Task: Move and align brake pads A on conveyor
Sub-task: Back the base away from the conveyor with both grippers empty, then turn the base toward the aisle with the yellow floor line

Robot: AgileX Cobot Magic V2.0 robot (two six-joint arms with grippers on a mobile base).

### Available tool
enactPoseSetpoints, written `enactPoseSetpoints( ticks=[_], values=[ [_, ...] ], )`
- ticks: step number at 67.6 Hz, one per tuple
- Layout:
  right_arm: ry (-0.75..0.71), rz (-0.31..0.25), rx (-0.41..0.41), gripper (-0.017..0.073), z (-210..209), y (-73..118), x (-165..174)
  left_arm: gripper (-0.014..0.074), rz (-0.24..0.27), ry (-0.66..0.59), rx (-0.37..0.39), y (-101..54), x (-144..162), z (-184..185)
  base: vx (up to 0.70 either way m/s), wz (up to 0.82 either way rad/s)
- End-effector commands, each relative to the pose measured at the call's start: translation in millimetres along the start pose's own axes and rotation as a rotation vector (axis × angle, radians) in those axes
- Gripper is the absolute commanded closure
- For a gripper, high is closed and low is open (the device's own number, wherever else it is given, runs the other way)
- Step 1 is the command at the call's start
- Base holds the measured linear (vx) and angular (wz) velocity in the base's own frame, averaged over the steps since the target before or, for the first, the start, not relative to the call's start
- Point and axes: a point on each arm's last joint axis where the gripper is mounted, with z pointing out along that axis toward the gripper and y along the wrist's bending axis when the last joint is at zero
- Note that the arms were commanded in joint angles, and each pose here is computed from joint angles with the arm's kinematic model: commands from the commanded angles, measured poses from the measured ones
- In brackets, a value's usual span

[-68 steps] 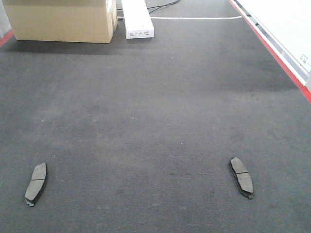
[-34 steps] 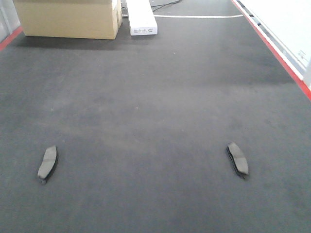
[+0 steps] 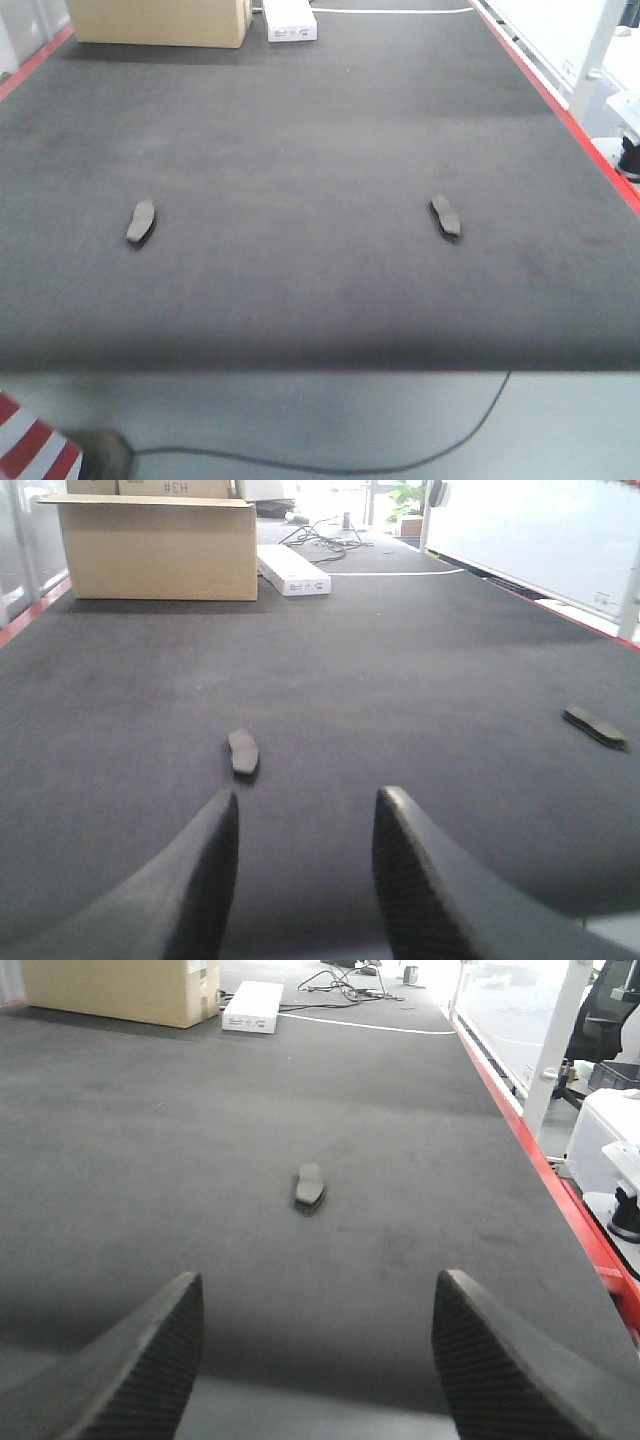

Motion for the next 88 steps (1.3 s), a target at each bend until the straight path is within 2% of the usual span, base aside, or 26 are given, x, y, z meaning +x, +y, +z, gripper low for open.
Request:
enactPoseSetpoints(
  ticks=[1,52,67,88],
  values=[
    [-0.082,-0.003,0.018,0.0092,-1.9,-2.2,-14.1,0.0294,-0.012,-0.091,0.007,-0.6,-14.2,-1.0,-0.47,0.02],
    [-0.082,-0.003,0.018,0.0092,-1.9,-2.2,-14.1,0.0294,-0.012,-0.091,0.007,-0.6,-14.2,-1.0,-0.37,-0.05],
    [-0.082,-0.003,0.018,0.0092,-1.9,-2.2,-14.1,0.0294,-0.012,-0.091,0.007,-0.6,-14.2,-1.0,-0.16,-0.58],
    [-0.084,-0.003,0.019,0.0092,-1.9,-2.2,-14.2,0.0294,-0.012,-0.091,0.007,-0.6,-14.2,-1.0,-0.19,-0.92]
  ],
)
